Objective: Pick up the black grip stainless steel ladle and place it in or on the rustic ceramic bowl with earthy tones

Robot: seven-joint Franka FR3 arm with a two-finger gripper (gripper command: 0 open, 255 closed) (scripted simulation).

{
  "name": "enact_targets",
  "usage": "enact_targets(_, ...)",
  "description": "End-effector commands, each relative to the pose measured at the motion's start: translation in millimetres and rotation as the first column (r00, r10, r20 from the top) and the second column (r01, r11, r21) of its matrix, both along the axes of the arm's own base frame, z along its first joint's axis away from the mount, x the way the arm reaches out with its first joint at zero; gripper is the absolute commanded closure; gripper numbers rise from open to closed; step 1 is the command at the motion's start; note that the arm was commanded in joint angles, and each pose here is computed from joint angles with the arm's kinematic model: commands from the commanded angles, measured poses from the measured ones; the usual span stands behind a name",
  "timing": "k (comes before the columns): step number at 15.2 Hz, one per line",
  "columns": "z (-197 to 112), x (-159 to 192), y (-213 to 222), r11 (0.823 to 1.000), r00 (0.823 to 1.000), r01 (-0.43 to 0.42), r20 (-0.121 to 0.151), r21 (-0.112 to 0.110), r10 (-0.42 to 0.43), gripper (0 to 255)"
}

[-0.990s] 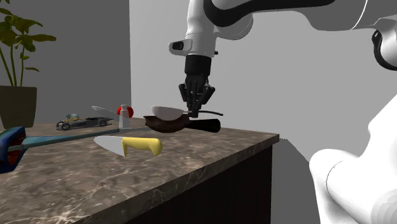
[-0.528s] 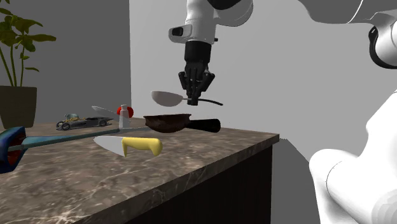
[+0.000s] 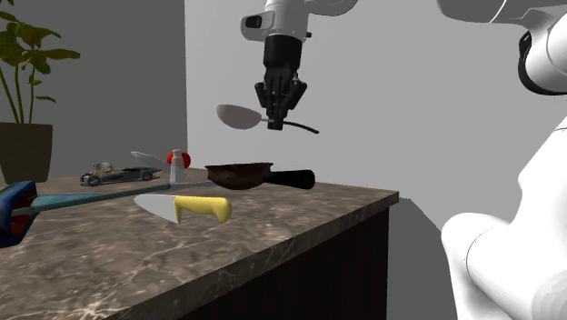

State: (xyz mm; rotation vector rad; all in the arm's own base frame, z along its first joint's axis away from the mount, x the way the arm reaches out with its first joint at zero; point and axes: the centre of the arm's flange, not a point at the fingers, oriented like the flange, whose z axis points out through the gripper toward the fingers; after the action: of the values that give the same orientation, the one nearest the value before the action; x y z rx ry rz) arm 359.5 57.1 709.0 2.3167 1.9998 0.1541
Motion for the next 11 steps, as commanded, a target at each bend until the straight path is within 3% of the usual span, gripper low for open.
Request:
enact_targets(1,10,0,0,1.0,1.0,0.0,0.0,0.0,0.0,255)
enact_targets(3,18,0,0,1.0,1.0,0.0,0.0,0.0,0.0,255)
enact_targets(11,25,99,-37,1.0,1.0,0.0,0.0,0.0,0.0,255)
